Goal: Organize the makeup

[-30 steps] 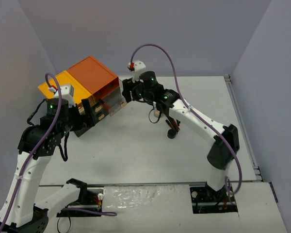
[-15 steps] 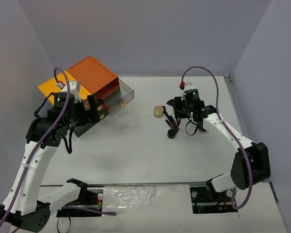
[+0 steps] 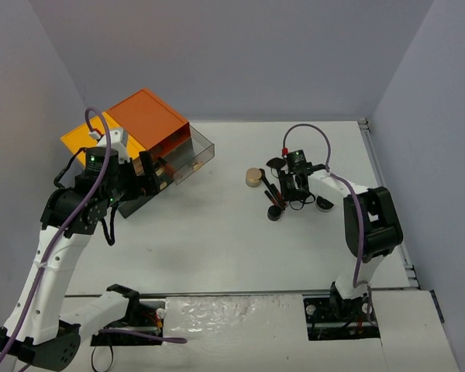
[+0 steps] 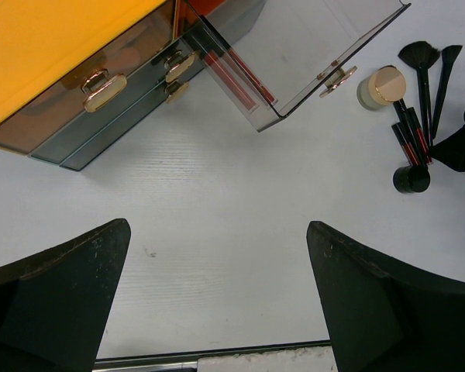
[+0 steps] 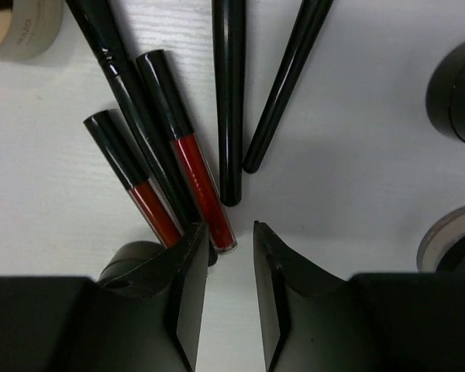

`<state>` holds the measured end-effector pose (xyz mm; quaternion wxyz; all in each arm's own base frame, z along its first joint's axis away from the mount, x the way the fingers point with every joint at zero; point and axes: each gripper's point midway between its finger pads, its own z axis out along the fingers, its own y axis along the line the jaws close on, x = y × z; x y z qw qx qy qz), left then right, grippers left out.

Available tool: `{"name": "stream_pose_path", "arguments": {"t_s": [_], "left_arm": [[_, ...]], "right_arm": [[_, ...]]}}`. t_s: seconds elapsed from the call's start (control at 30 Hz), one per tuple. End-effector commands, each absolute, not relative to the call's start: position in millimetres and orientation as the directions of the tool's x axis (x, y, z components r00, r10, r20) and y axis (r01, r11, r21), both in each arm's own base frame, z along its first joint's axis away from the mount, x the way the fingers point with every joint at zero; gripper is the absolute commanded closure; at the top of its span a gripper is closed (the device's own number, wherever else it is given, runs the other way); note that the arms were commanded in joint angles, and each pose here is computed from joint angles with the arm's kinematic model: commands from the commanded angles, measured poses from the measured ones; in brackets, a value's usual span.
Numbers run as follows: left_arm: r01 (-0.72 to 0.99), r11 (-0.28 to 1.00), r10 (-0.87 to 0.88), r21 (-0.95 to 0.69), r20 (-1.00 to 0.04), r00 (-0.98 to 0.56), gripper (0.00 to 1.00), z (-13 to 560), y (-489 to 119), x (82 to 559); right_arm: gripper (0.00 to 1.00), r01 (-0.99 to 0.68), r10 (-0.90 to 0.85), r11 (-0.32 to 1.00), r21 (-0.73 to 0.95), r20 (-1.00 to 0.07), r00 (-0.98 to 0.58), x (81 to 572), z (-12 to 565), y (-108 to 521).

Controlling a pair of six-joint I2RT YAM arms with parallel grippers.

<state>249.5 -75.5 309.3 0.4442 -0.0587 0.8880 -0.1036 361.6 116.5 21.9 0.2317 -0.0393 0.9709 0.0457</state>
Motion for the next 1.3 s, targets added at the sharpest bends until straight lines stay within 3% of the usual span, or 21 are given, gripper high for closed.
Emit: {"name": "stream_pose_path", "arguments": {"t_s": [0.0, 0.5, 0.9, 1.27], "left_arm": [[-0.011, 0.970, -0.210, -0.244, -0.809, -0.549, 0.03, 323.3, -71.5, 250.2], [-0.021, 0.972, -0.208, -0.235, -0.809, -0.550, 0.03, 322.8, -69.5, 250.7], [-0.025, 0.968, -0.222, -0.251, -0.802, -0.554, 0.03, 319.1, -71.3, 250.0], [-0.019, 0.967, -0.222, -0.255, -0.803, -0.553, 0.03, 320.3, -72.6, 251.2]], "right_arm": [[0.75, -0.114, -0.056, 0.990, 0.078, -0.521, -0.851, 388.9, 38.4, 126.2], [0.77, -0.152, -0.097, 0.985, 0.080, -0.473, -0.876, 376.9, 12.1, 144.4], [0.70, -0.023, -0.016, 1.000, 0.009, -0.482, -0.876, 360.3, 8.3, 129.8], [0.74, -0.044, -0.008, 0.997, 0.070, -0.447, -0.894, 341.3, 2.7, 140.6]]}}
